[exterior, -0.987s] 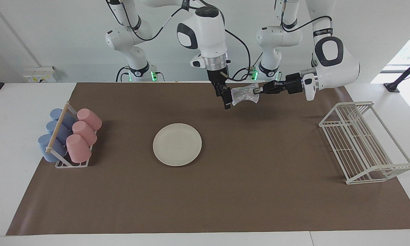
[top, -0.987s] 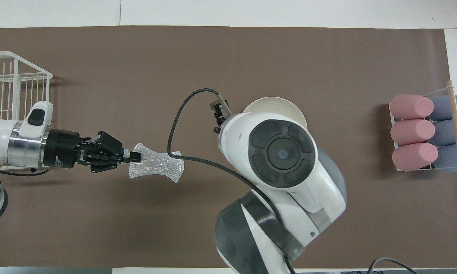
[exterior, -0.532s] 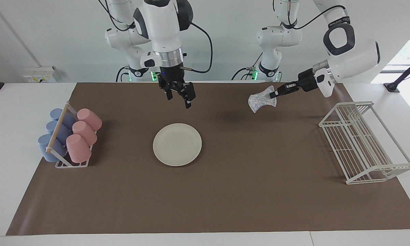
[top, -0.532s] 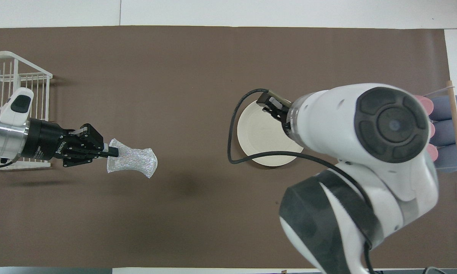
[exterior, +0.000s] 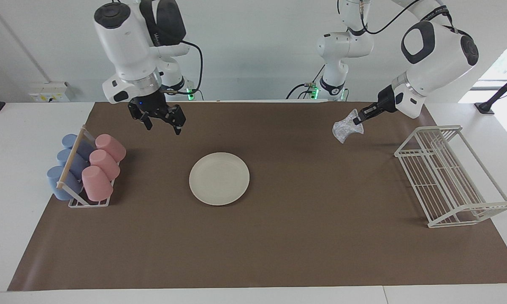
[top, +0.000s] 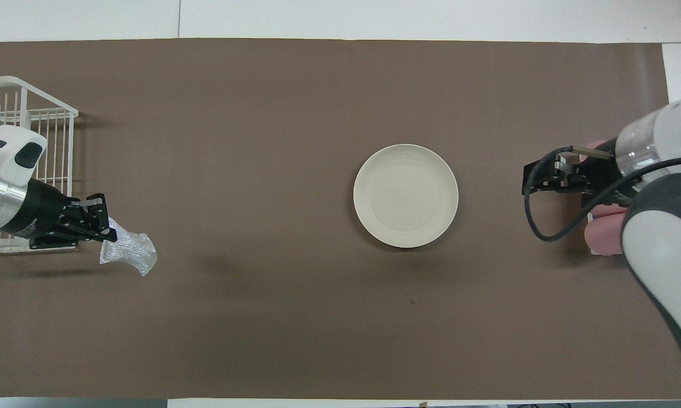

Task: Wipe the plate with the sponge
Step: 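Lower the sponge into the wire basket and open the left gripper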

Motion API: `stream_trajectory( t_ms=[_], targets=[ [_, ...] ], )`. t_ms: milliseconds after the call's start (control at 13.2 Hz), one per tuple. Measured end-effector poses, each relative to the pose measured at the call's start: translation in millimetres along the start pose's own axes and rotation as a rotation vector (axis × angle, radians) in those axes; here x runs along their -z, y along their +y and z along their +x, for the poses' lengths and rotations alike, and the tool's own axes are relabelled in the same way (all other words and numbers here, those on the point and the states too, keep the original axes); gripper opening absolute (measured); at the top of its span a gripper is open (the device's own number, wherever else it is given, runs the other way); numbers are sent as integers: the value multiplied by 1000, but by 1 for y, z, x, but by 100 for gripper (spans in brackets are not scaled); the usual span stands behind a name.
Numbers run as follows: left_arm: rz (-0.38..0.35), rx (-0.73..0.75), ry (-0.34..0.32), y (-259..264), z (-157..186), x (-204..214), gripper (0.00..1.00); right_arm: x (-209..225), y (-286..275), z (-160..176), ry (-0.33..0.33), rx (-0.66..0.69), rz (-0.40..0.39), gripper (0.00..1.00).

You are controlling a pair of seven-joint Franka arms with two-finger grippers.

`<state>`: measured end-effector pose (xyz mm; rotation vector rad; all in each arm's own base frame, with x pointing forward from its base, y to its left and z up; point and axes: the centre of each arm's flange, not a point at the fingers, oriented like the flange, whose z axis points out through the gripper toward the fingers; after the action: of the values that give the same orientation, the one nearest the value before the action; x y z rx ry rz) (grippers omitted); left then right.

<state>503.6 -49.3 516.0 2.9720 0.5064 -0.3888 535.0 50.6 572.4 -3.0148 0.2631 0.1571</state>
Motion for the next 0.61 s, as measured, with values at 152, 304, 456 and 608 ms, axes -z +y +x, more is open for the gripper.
stream_trajectory(
  t_ms=[152,304,456,608],
  targets=[
    [138,-27,32,3,-2,5,4,9,35,4,-2,116,8,100],
    [268,-37,70,3,0,20,4,12,58,8,4,202,11,100],
    [450,-65,145,11,1,36,4,13,62,10,8,233,-2,100],
    [620,-96,232,26,-3,45,4,16,56,10,24,255,-36,100]
  ],
)
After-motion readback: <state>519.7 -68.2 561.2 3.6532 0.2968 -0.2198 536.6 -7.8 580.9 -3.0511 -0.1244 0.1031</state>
